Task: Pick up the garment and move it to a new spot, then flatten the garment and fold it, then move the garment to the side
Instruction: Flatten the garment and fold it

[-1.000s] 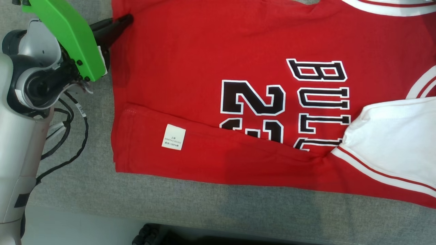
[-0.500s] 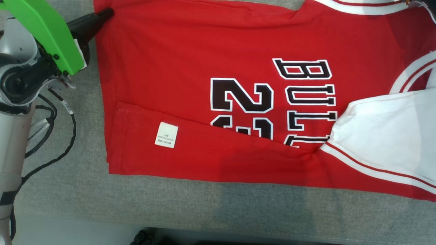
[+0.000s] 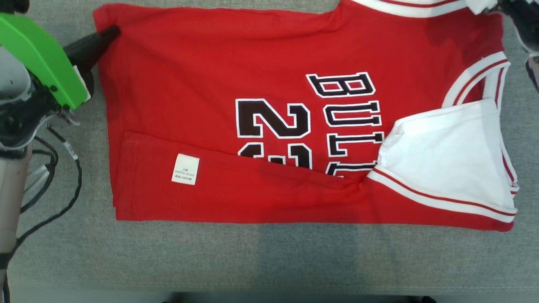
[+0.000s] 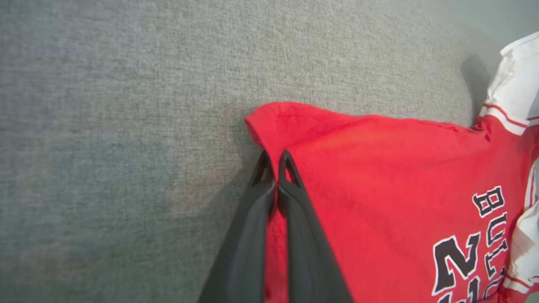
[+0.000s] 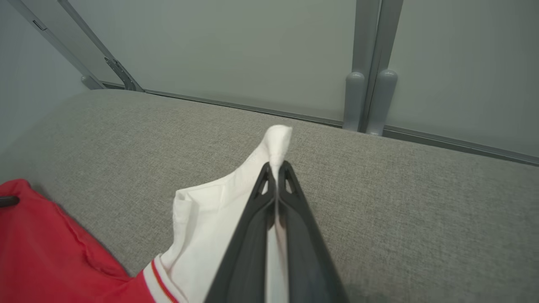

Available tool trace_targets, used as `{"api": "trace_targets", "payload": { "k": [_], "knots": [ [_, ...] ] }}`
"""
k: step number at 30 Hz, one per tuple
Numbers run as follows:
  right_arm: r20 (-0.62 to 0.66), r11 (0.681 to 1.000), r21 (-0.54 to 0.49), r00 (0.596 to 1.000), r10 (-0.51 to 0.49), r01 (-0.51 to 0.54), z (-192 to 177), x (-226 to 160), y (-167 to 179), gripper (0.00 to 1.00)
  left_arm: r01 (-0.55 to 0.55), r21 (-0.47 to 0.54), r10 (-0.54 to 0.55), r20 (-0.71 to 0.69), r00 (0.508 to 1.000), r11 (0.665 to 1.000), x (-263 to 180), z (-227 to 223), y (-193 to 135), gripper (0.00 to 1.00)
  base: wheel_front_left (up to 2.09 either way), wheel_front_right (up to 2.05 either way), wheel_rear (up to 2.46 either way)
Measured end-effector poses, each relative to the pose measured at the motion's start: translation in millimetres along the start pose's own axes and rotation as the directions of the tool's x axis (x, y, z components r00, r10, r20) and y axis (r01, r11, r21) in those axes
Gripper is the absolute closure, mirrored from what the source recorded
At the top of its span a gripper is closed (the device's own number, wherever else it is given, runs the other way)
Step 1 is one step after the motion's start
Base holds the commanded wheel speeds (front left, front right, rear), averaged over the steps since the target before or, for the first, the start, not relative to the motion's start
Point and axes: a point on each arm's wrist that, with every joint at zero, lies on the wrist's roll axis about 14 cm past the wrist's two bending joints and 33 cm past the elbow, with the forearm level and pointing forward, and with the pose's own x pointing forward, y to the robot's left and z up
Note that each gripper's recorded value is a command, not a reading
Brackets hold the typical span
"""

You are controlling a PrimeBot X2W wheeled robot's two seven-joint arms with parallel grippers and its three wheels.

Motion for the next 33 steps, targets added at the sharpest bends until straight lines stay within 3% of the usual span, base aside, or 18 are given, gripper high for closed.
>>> {"api": "trace_targets", "payload": {
  "k": [12, 24, 33],
  "knots": [
    [0.084, 0.999, 0.046, 0.996, -0.031, 0.027, -14.2, -48.3, 0.6, 1.0, 0.016, -0.019, -0.014, 0.072, 0.997, 1.0, -16.4, -6.5, -5.5, 1.0, 0.0, 0.0, 0.0],
    [0.227, 0.999, 0.039, 0.973, -0.031, 0.023, 7.9, -86.3, 7.6, 1.0, 0.044, -0.015, -0.042, 0.141, 0.989, 0.999, -30.8, -9.4, -19.4, 1.0, 0.0, 0.0, 0.0],
    [0.234, 0.999, 0.039, 0.972, -0.03, 0.021, -3.6, -112.5, 16.1, 1.0, 0.041, -0.008, -0.039, 0.208, 0.977, 0.999, -44.3, -12.0, -25.4, 1.0, 0.0, 0.0, 0.0]
  ]
}}
